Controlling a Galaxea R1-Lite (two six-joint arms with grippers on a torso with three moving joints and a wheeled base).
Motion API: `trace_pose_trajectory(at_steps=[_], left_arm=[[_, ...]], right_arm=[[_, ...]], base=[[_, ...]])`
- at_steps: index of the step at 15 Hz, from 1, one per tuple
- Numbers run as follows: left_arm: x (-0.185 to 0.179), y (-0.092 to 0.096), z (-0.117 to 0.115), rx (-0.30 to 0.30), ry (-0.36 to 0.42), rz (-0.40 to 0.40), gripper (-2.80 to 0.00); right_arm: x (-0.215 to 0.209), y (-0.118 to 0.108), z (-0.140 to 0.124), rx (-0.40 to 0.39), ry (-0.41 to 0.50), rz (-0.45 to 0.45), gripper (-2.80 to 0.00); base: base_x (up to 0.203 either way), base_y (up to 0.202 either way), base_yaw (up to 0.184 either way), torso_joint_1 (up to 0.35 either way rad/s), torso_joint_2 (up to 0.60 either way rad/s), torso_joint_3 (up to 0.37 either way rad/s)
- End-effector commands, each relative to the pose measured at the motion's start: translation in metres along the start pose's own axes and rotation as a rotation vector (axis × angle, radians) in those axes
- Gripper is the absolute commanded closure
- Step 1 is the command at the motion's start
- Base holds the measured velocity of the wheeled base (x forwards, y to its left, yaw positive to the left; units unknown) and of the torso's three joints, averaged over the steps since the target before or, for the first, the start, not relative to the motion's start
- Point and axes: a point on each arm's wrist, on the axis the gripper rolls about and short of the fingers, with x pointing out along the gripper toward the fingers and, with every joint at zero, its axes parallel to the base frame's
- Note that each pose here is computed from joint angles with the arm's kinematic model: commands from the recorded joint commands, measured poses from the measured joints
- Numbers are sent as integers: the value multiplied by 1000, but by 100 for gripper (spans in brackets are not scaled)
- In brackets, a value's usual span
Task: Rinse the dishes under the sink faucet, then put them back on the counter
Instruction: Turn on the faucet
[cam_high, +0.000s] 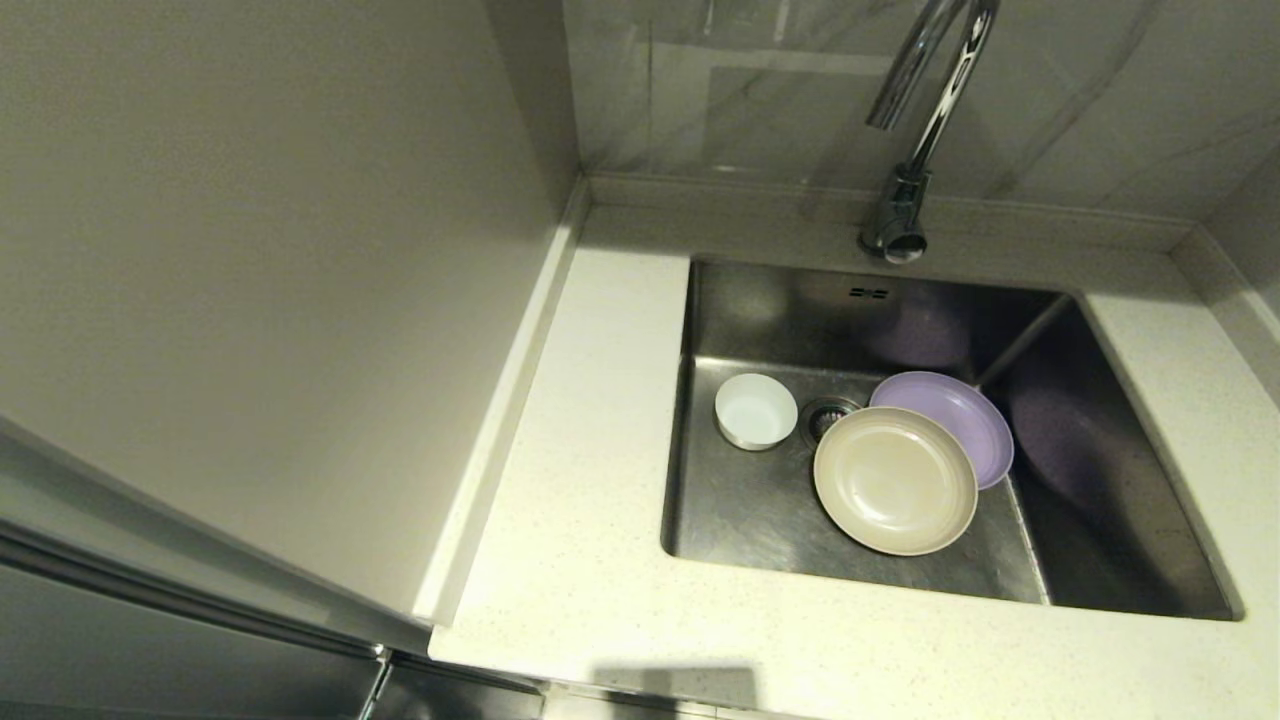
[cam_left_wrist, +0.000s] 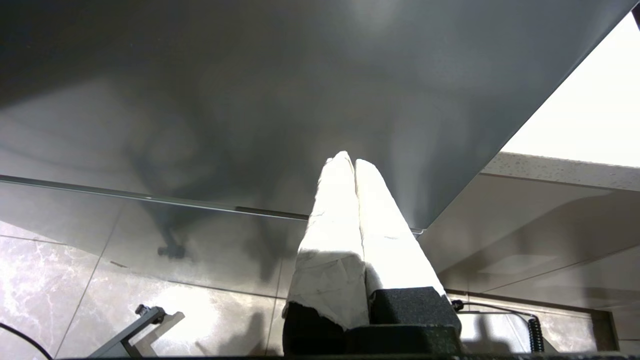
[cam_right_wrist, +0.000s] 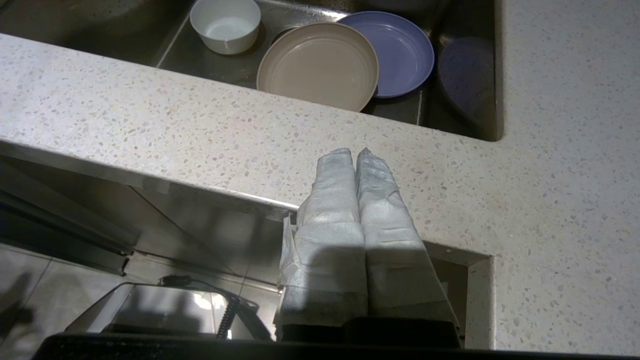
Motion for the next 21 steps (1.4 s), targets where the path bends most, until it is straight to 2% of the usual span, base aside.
trace_pose_trajectory(at_steps=[1, 21], left_arm=[[0, 0, 0, -1, -2, 1, 0], [0, 0, 0, -1, -2, 1, 0]], right_arm=[[0, 0, 0, -1, 1, 0, 0], [0, 0, 0, -1, 1, 0, 0]], base=[[0, 0, 0, 0, 0, 0], [0, 0, 0, 0, 0, 0]])
